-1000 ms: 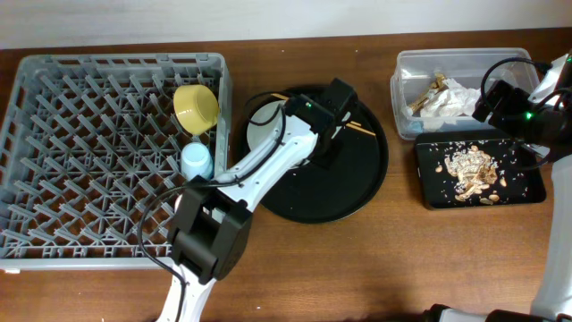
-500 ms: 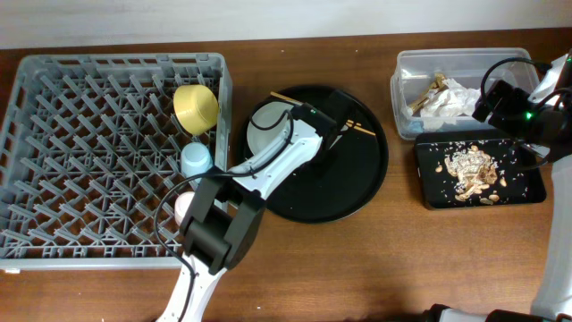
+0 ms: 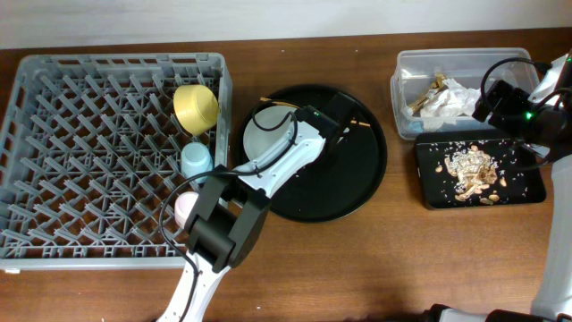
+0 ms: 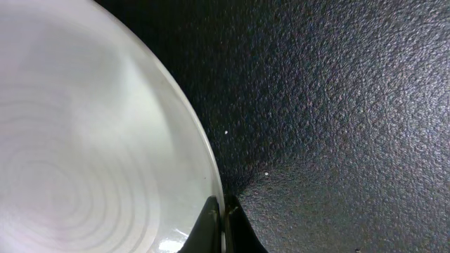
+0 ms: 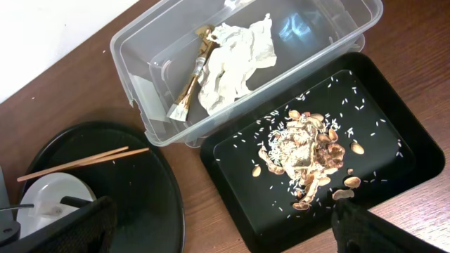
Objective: Sort waste into correct bins and load items into the dishwasher rack
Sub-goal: 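Grasp the white plate edge with left gripper and lift it, then stand the white plate upright in the rack with left gripper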
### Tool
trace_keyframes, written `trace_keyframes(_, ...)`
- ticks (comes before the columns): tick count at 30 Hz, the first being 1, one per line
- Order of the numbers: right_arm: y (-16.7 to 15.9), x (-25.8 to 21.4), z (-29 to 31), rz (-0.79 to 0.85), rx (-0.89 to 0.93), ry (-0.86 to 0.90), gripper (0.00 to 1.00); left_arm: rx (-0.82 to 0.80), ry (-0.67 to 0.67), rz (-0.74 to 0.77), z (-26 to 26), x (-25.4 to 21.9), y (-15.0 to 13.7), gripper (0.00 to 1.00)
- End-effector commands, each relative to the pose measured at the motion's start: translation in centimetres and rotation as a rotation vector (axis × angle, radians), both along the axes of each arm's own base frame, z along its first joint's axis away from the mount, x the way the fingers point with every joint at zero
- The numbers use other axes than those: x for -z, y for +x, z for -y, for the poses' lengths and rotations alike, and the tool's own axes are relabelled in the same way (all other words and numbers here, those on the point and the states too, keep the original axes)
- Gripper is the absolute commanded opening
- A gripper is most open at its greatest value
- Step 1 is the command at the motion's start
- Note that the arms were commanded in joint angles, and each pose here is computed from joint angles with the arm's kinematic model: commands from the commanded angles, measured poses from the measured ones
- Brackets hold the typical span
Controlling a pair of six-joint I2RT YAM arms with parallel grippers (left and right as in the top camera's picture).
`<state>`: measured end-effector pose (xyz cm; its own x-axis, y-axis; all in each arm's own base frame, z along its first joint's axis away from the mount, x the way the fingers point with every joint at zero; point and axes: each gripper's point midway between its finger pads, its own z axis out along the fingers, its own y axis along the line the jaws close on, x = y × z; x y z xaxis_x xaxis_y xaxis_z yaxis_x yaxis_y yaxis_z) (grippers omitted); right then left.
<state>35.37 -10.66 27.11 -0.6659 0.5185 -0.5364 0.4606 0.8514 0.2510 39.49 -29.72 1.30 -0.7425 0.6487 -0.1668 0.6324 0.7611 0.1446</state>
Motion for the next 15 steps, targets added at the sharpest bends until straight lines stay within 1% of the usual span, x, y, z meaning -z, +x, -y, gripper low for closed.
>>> trace_keyframes(1, 0.2, -0.7, 0.3, 0.017, 0.012, -0.01, 0.98, 0.001, 0.008, -0.077, -0.2, 1.0, -1.6, 0.0)
trace_keyframes(3, 0.2, -0.7, 0.3, 0.017, 0.012, -0.01, 0.98, 0.002, 0.005, -0.073, -0.2, -0.9, -1.6, 0.0)
trace_keyframes(6, 0.2, -0.7, 0.3, 0.017, 0.011, -0.01, 0.98, 0.005, -0.047, -0.038, 0.5, -5.5, -1.2, 0.0)
trace_keyframes(12, 0.2, -0.7, 0.3, 0.017, 0.012, -0.01, 0.98, 0.01, -0.195, 0.108, 1.0, -17.2, -0.7, 0.0)
trace_keyframes(13, 0.2, -0.7, 0.3, 0.017, 0.011, -0.01, 0.98, 0.009, -0.221, 0.114, 0.9, -18.2, -0.8, 0.0)
trace_keyframes(15, 0.2, -0.7, 0.3, 0.017, 0.012, -0.01, 0.98, -0.027, -0.313, 0.121, -0.1, -21.5, -1.1, 0.0)
